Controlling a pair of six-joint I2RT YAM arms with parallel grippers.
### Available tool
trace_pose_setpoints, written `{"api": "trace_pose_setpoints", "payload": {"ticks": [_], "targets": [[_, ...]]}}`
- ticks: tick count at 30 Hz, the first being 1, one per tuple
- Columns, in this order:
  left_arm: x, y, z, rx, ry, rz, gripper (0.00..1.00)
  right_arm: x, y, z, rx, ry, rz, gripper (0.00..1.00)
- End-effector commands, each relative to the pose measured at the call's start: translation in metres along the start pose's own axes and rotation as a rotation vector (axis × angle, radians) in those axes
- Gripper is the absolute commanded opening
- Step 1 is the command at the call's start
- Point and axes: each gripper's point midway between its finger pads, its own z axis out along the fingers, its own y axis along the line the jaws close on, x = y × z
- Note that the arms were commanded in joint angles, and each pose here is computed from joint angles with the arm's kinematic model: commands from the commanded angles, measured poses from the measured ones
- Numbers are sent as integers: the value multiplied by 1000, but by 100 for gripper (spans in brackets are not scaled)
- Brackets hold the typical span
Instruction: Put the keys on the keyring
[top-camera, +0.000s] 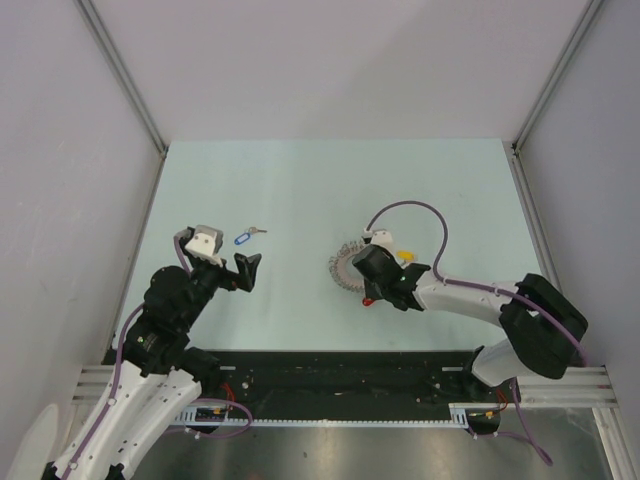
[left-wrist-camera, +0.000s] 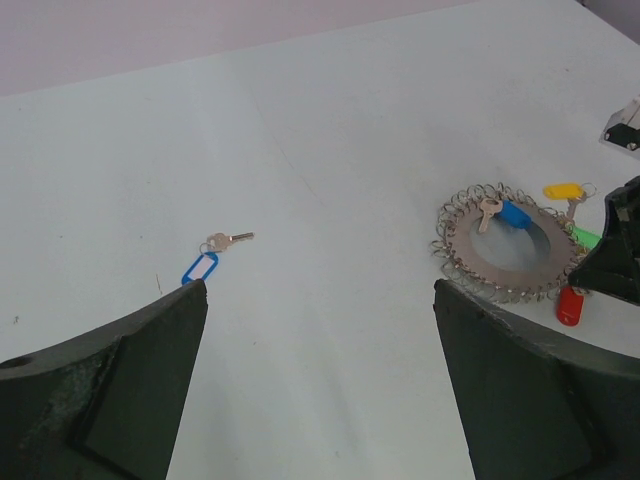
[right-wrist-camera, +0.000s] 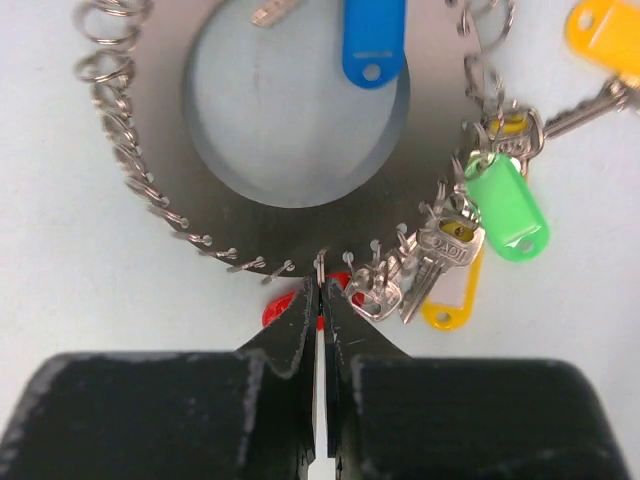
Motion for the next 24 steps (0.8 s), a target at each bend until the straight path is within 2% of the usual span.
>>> {"api": "trace_pose_setpoints", "payload": {"ticks": [1,5,6,8,12,15,17,24], "targets": [[-12,-7,0,42,-50,-3,100,-36,9,-27,-46,-147,-149,0],[-32,-18,-7,103,-151,-17,100,-67,28,-57,-165,-276,-251,0],[-37,-21,-7,125,-189,-18,100,-83,35,-73,-214,-343,-248,0],[-44,-24,-13,141,-251,-42,100,-95,47,-92,-302,-407,-337,0],[-58,-35,-25,210,-382,-42,100,-131,76,-154,-514,-643,-462,0],[-69,-52,-27,308,-400,-11,100,-146,90,-193,-654,-779,-539,0],[-76,-62,-22,361,-369,12,100,-151,91,-206,-679,-839,-603,0],[-98,-98,-9,570,-318,74,100,-156,95,-253,-931,-894,-592,0]]}}
